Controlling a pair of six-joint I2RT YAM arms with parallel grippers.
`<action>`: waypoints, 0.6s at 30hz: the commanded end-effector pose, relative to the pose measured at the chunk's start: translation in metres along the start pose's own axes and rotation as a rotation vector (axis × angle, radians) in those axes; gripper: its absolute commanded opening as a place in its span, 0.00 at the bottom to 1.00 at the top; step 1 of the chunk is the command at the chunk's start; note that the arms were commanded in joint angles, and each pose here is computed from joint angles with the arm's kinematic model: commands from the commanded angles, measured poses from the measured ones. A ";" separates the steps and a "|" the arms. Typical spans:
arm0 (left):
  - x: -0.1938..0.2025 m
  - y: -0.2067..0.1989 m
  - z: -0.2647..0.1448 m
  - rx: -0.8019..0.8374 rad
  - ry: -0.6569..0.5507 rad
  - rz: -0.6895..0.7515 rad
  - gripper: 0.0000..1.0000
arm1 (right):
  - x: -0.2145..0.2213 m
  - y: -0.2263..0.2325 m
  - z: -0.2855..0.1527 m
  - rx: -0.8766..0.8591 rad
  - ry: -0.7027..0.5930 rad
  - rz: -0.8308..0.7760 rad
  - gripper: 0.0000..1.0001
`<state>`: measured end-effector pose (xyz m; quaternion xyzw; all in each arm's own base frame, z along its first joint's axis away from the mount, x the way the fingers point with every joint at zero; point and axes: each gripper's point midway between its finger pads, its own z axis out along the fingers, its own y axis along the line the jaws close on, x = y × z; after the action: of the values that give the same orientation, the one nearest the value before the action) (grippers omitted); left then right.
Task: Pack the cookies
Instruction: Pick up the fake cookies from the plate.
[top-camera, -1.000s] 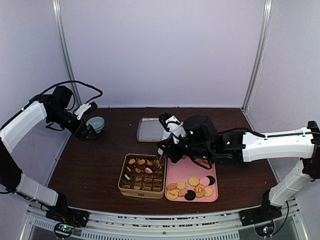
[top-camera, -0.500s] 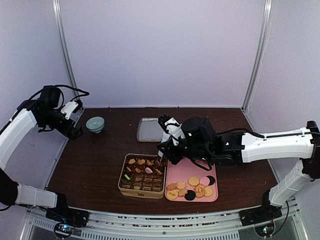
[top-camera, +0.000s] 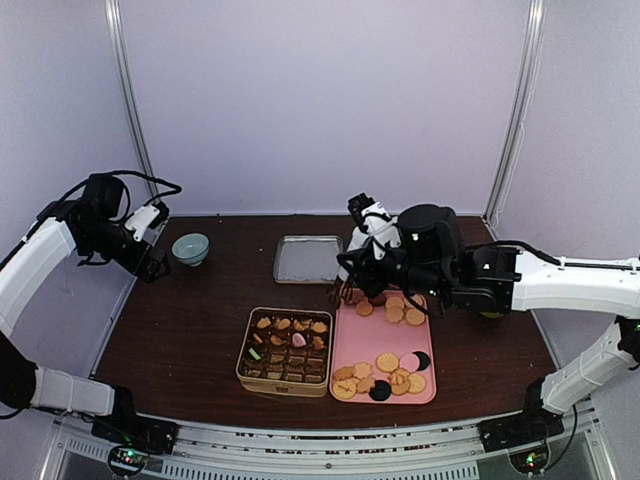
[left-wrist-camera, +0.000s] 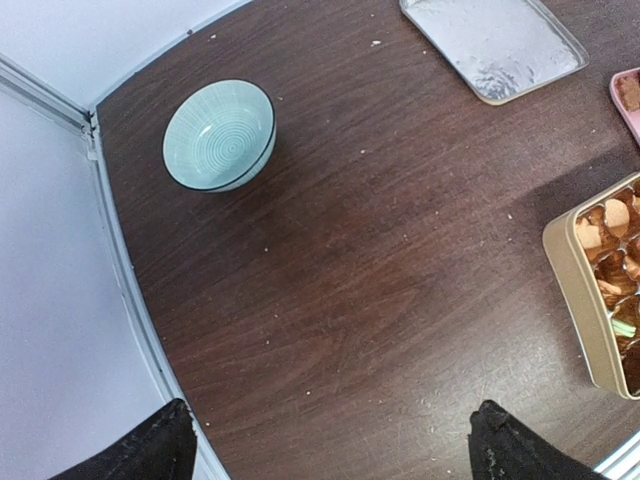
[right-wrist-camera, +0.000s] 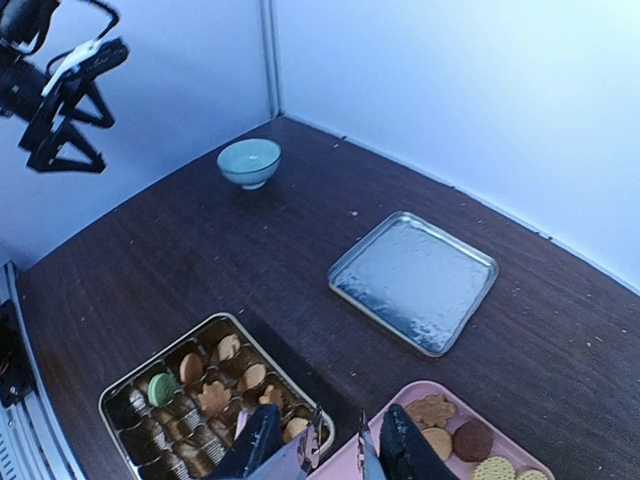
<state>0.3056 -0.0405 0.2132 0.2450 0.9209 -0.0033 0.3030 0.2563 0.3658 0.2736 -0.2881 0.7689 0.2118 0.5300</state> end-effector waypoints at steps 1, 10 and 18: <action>-0.012 -0.005 -0.005 0.048 -0.049 -0.017 0.98 | -0.011 -0.046 -0.006 0.115 -0.051 0.057 0.33; -0.010 -0.029 0.003 0.169 -0.104 -0.001 0.98 | 0.020 -0.082 0.025 0.195 0.000 0.071 0.37; -0.020 -0.039 0.000 0.254 -0.106 -0.037 0.98 | 0.039 -0.093 0.049 0.218 0.021 0.069 0.37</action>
<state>0.2966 -0.0750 0.2024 0.2656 0.9113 -0.1080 0.2956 0.3282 0.3169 0.2118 -0.2206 0.8149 0.1348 0.5187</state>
